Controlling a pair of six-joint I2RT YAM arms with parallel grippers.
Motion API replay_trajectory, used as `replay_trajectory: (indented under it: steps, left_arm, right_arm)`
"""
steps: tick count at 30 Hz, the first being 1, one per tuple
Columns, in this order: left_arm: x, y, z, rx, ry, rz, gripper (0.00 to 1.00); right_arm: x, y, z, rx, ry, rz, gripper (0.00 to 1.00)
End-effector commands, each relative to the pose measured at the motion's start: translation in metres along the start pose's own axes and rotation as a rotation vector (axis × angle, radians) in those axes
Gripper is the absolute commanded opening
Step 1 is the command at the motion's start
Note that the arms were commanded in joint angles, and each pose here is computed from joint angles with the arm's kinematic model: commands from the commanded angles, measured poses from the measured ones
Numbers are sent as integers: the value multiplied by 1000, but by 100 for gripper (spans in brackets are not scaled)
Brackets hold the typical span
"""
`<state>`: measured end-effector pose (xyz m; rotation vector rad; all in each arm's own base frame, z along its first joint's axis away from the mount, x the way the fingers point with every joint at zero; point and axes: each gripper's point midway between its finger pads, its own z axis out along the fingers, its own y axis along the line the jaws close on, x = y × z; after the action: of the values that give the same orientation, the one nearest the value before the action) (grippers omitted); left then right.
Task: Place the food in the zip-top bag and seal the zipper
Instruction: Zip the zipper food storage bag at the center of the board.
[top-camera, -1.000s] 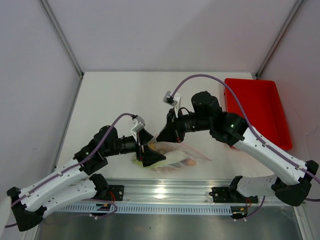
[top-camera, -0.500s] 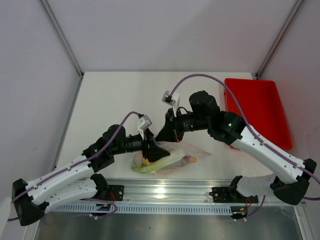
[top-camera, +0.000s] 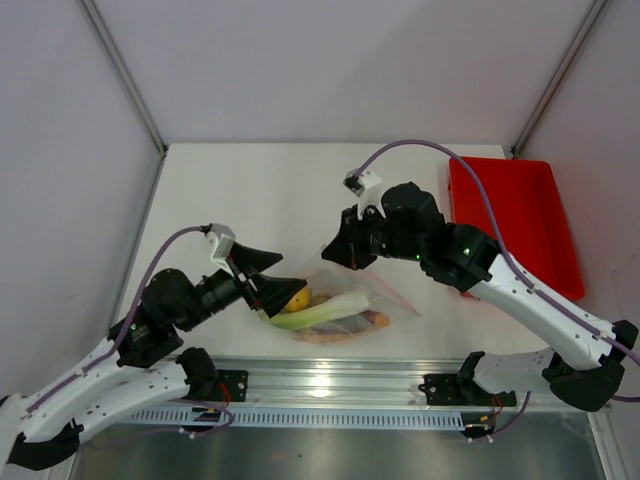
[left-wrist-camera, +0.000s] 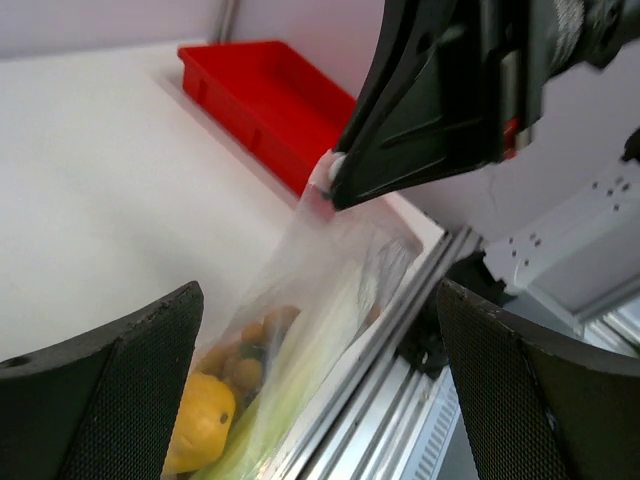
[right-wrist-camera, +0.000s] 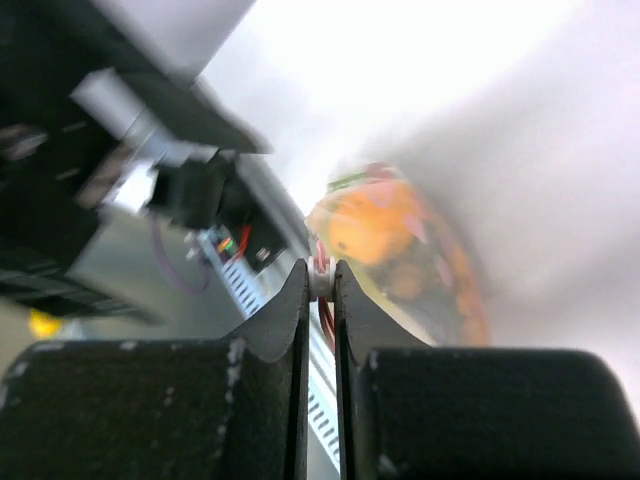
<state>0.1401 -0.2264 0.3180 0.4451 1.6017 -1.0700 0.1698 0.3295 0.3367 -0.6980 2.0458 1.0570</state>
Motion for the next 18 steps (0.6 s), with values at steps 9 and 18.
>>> replay_trajectory:
  steps: [9, 18]
  left_arm:
    - [-33, -44, 36, -54, 6, 33, 99]
    - [-28, -64, 66, -118, 28, 133, 99]
  right_arm:
    - [-78, -56, -67, 483, -493, 313, 0]
    - [-104, -47, -97, 525, -657, 385, 0]
